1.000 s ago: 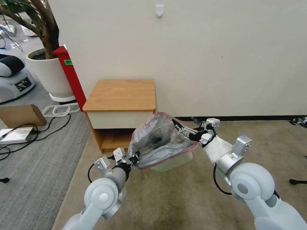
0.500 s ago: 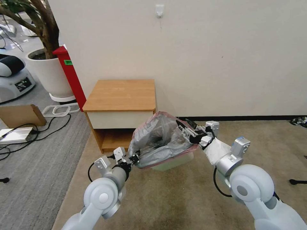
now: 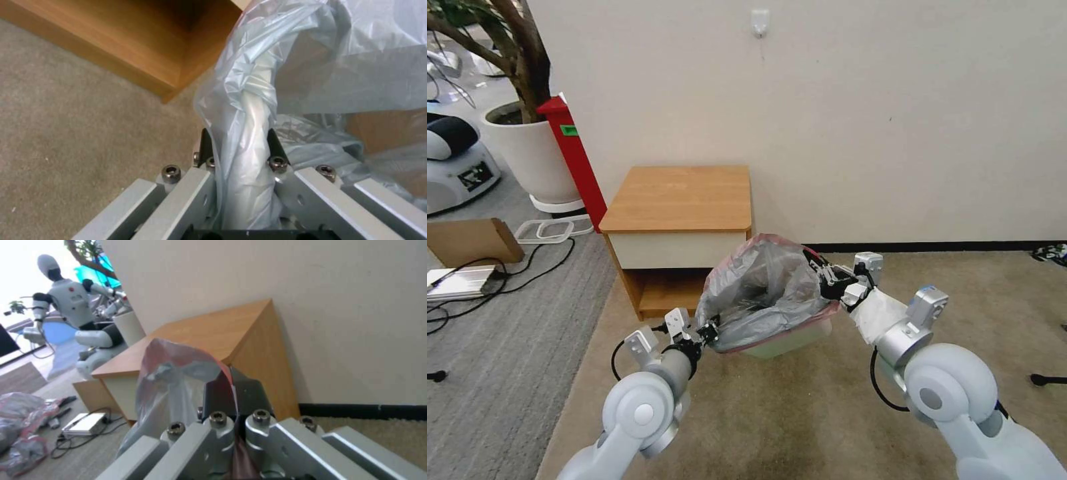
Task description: Pick up the garbage bag from the table and place it over the trash can.
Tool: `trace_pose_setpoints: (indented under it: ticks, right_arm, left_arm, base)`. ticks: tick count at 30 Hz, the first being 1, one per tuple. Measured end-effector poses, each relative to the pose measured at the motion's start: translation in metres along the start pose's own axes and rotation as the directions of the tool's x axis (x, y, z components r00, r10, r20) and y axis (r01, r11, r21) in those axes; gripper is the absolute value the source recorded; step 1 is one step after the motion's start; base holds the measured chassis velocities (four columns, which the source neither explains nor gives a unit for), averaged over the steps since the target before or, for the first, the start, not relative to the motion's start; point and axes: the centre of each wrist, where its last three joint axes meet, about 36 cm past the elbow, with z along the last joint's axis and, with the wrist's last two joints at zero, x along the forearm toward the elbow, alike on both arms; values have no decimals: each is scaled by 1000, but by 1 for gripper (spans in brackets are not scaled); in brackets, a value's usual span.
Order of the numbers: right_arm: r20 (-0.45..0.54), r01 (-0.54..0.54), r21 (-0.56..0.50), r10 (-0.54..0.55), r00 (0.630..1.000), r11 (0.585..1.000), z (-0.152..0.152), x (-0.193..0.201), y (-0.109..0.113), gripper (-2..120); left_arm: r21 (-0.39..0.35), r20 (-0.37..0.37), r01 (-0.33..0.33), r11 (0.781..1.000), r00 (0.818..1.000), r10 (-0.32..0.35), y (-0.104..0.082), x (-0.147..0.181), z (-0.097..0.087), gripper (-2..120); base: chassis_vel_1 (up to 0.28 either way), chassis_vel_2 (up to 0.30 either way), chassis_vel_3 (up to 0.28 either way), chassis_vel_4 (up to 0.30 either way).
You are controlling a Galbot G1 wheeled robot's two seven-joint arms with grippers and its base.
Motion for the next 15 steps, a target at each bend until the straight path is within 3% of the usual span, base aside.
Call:
trace_pose_setpoints:
  ticks: [6, 15]
  right_arm:
    - [-24, -41, -14, 41, 999, 999, -7, -1, -4, 0]
    - [-147, -192, -104, 175, 973, 976, -25, 5, -11, 0]
  left_arm:
    - [-35, -5, -31, 999, 1000, 30, 1, 1, 5, 3]
    - [-30, -18, -63, 998, 998, 62, 2, 2, 6, 3]
  base:
    - [0, 0, 0, 0]
    - [0, 0, 0, 0]
